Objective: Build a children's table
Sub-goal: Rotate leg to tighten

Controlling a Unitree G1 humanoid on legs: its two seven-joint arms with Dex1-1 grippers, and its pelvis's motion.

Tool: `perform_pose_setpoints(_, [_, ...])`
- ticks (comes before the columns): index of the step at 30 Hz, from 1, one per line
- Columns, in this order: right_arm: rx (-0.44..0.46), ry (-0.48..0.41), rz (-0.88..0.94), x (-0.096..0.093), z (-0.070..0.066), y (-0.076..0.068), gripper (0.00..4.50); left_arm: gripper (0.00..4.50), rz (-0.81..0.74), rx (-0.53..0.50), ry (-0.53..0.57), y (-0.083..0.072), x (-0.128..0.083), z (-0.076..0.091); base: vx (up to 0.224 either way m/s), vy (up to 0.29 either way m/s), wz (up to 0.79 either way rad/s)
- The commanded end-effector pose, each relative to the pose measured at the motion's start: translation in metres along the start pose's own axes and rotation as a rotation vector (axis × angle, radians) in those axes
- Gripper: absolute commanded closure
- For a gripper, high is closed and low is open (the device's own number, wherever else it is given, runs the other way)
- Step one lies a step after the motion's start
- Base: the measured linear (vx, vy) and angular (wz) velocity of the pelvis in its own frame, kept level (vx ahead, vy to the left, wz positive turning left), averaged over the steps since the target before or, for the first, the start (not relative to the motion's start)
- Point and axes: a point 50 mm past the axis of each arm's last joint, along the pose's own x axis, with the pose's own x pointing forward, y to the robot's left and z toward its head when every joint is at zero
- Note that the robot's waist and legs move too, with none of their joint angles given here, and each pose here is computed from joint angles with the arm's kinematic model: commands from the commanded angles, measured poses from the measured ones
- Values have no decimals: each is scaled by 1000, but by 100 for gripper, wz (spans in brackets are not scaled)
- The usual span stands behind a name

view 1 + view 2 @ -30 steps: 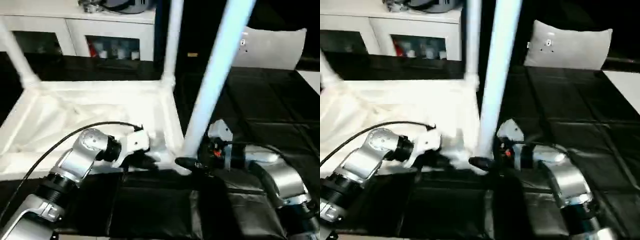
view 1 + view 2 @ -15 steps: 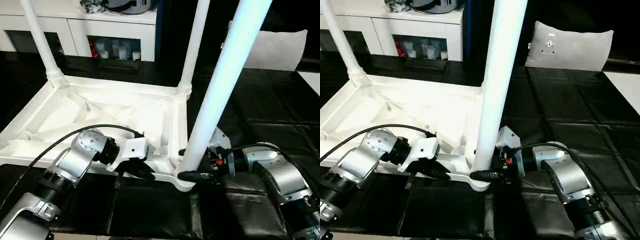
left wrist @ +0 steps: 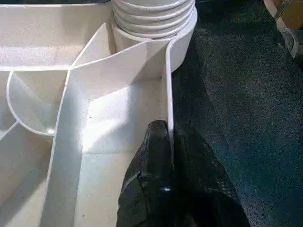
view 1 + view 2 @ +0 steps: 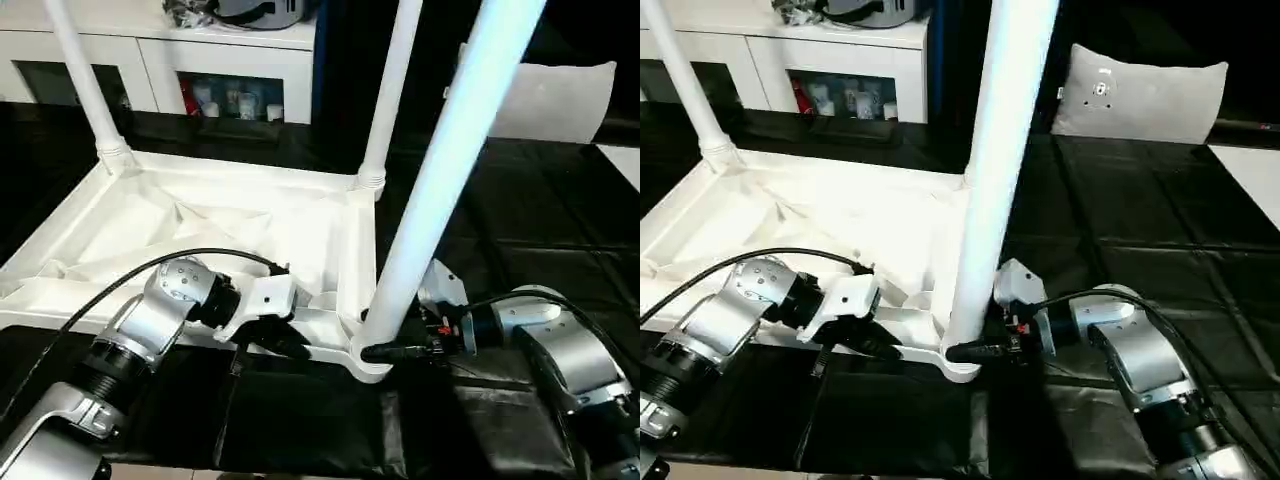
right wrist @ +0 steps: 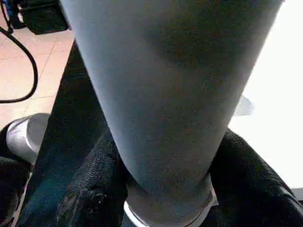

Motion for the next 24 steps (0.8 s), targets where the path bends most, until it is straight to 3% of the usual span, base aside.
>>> perform_pose_setpoints(1, [64, 8, 32, 3, -11, 7, 240, 450, 18, 37, -20, 6, -5, 11, 0, 0, 0])
perform_pose_setpoints(4, [82, -10, 31, 5, -11, 8, 241, 450, 29, 27, -27, 6, -4, 11, 0, 0, 0])
perform_pose_setpoints(8, [197, -125, -33, 22, -7, 14, 241, 450, 125, -84, -62, 7, 1, 12, 0, 0, 0])
perform_pose_setpoints(15, [259, -143, -168, 42, -13, 17, 241, 450, 262, -203, -99, 12, 12, 19, 0, 0, 0])
perform_pose_setpoints(20, [383, -167, -440, 58, -18, 1, 244, 450, 422, -318, -155, 25, 28, 33, 0, 0, 0])
perform_pose_setpoints(22, [513, -212, -634, 71, -15, -13, 245, 450, 567, -390, -208, 40, 38, 50, 0, 0, 0])
perform_pose_setpoints(24, [554, -218, -692, 76, -14, -18, 246, 450, 606, -402, -222, 45, 40, 56, 0, 0, 0])
